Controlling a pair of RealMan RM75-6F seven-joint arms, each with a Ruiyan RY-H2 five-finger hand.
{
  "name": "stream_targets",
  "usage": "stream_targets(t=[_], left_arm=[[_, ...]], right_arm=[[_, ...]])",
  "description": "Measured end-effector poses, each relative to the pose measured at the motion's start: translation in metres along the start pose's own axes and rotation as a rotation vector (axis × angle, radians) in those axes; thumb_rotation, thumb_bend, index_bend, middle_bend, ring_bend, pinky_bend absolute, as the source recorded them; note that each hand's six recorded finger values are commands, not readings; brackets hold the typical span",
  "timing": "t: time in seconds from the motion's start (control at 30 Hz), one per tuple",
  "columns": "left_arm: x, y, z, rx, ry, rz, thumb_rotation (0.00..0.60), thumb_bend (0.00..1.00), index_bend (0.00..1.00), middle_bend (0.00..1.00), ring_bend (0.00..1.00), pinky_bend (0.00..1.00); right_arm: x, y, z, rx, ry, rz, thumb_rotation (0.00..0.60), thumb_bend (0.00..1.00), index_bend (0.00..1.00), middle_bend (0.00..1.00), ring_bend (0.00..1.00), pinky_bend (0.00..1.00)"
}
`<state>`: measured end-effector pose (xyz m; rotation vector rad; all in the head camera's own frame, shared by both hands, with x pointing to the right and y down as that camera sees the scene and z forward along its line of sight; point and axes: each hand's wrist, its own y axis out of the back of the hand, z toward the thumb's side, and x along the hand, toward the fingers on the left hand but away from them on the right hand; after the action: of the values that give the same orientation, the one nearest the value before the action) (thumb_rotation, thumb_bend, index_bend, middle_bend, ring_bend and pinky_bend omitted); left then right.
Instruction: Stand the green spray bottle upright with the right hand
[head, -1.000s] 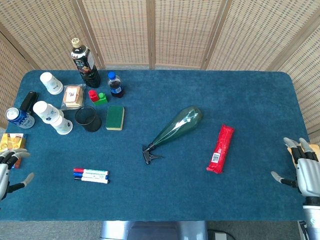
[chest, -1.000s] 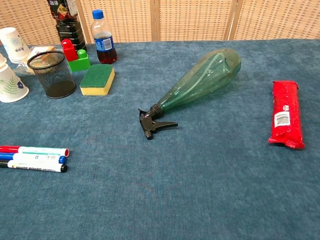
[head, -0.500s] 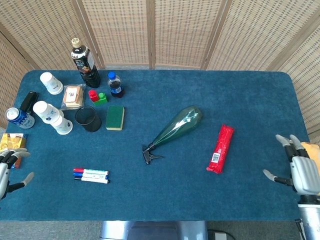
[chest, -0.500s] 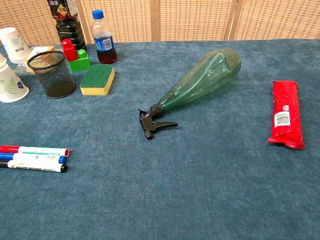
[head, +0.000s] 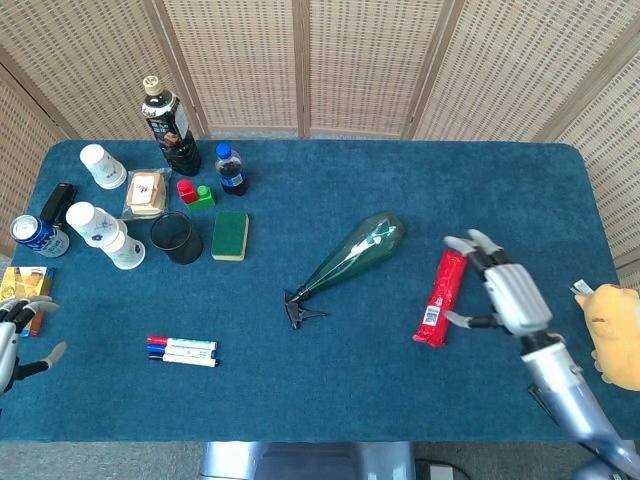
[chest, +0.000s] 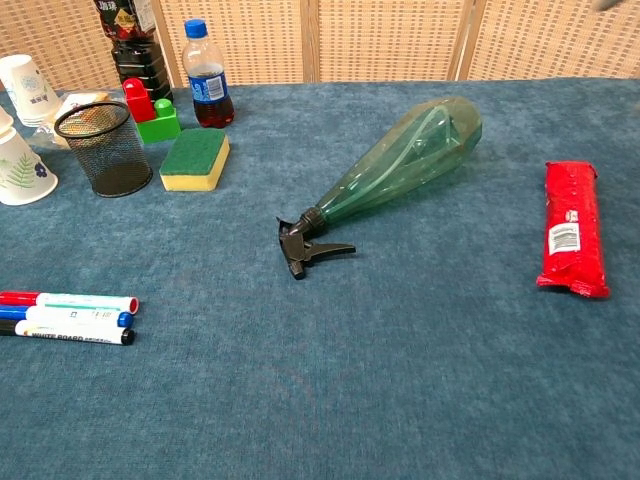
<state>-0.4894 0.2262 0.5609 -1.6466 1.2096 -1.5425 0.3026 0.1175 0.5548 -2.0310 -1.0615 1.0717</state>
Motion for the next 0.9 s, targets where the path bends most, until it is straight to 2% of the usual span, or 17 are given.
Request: stream_targets(t=[0.2,0.43,0.73,0.9], left_arm=[[0.008,-0.009,-0.003,0.000,0.011,-0.026,0.600,0.31,0.34,0.30,0.26,0.20],[0.015,-0.016,-0.007,-0.005,0.026,-0.043,0.600,0.31,0.34,0.30,0.26,0.21],[0.015,-0.020,-0.016,-0.008,0.050,-0.054,0.600,0.31,0.34,0.30,0.26,0.25],[0.019,-0.023,-0.016,-0.011,0.046,-0.061,0.600,0.31,0.34,0.30,0.26,0.25]], right_arm=[[-0.046,-0.020,0.031,0.097,0.096,0.091,0.600,0.05,0.11,0.18,0.05,0.16],[-0.091,-0.050,0.066,0.268,0.207,0.195,0.600,0.06,0.13,0.18,0.04,0.16],[-0.115,-0.075,0.084,0.423,0.260,0.275,0.600,0.07,0.16,0.19,0.04,0.16],[-0.126,-0.090,0.096,0.473,0.289,0.311,0.600,0.07,0.17,0.20,0.04,0.16]])
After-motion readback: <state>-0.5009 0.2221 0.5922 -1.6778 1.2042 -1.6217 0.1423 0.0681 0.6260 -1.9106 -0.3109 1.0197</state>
